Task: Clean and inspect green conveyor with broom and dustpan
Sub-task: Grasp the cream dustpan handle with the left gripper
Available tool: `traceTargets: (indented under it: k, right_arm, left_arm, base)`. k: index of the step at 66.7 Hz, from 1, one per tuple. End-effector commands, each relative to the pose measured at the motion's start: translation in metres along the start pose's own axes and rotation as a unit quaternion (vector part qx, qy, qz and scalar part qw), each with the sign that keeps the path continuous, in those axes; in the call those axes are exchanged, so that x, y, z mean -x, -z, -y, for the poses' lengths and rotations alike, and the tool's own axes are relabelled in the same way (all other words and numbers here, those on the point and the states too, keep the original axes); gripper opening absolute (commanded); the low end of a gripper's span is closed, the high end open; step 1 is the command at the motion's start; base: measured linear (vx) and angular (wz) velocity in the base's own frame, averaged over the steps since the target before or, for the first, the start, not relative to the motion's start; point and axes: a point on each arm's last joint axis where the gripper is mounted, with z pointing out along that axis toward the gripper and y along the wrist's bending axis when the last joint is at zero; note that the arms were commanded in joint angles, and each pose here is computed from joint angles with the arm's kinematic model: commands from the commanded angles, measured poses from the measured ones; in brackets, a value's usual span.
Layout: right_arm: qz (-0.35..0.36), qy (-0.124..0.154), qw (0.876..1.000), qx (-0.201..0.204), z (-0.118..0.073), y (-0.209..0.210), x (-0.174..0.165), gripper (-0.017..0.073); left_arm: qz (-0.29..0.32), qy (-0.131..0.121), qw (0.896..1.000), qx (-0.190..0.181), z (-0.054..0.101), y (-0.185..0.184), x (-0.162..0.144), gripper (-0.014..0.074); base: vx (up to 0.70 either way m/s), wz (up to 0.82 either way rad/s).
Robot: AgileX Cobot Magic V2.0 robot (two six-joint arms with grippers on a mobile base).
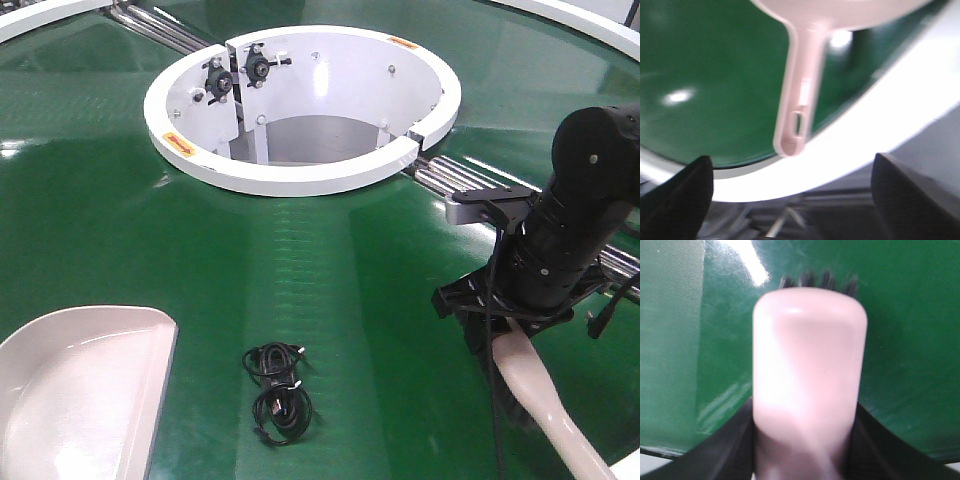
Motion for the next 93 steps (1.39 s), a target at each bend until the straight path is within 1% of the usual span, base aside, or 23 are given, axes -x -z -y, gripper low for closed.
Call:
traceTargets:
  k: [1,8,15,21,24,31,37,44,60,63,69,74,82,93]
  right_arm:
    - [0.004,0.001,1.000,0.002,0.000,0.018,-0.007,-0.0006]
    - [0.004,0.001,1.000,0.002,0.000,0.018,-0.007,-0.0006]
    - [0.004,0.001,1.000,0.002,0.000,0.018,-0.007,-0.0006]
    - [0.004,0.001,1.000,0.002,0.000,0.018,-0.007,-0.0006]
    - [0.004,0.001,1.000,0.002,0.000,0.018,-0.007,-0.0006]
    - [0.004,0.001,1.000,0.002,0.000,0.018,-0.007,-0.0006]
    - [0.004,0.001,1.000,0.002,0.000,0.018,-0.007,-0.0006]
    - [0.004,0.001,1.000,0.002,0.000,0.018,-0.007,-0.0006]
    - [0.004,0.001,1.000,0.002,0.000,0.018,-0.007,-0.0006]
    - [0.004,0.001,1.000,0.002,0.000,0.018,-0.007,-0.0006]
    - [0.004,0.001,1.000,0.002,0.000,0.018,-0.007,-0.0006]
    - [0.004,0.001,1.000,0.002,0.000,0.018,-0.007,-0.0006]
    - [0.004,0.001,1.000,0.002,0.000,0.018,-0.007,-0.0006]
    - [0.005,0.001,1.000,0.002,0.000,0.018,-0.007,-0.0006]
  left_arm:
    - [-0.021,-0.011,0.998,-0.055,-0.022,-0.007,-0.002,0.0589]
    - [-0.023,-0.021,0.996,-0.087,-0.040,-0.024,0.002,0.0589]
    - [-0.037,-0.035,0.992,-0.118,-0.052,-0.042,0.004,0.0589]
    - [-0.051,-0.049,0.988,-0.141,-0.058,-0.056,0.005,0.0589]
    - [-0.055,-0.052,0.986,-0.148,-0.060,-0.060,0.004,0.0589]
    - [-0.056,-0.044,0.983,-0.167,-0.065,-0.072,0.002,0.0589]
    - [-0.061,-0.026,0.982,-0.176,-0.068,-0.077,-0.002,0.0589]
    - [-0.064,-0.017,0.980,-0.185,-0.071,-0.083,-0.007,0.0589]
    - [-0.061,-0.007,0.976,-0.209,-0.073,-0.099,-0.011,0.0589]
    - [-0.056,0.002,0.975,-0.215,-0.072,-0.102,-0.011,0.0589]
    - [-0.045,0.011,0.973,-0.227,-0.072,-0.109,-0.010,0.0589]
    - [-0.043,0.011,0.973,-0.228,-0.073,-0.113,-0.010,0.0589]
    - [-0.040,0.008,0.976,-0.216,-0.076,-0.120,-0.008,0.0589]
    - [-0.039,0.005,0.974,-0.225,-0.077,-0.129,-0.006,0.0580]
  base:
    - [0.00,0.00]
    - [0.00,0.00]
    - [0.00,0.00]
    - [0.00,0.00]
    - [0.00,0.00]
    - [0.00,0.00]
    - [0.00,0.00]
    - [0.00,0.00]
    - [0.00,0.00]
    - [0.00,0.00]
    - [0.00,0.00]
    - [0.00,0.00]
    - [0.00,0.00]
    - [0.00,0.00]
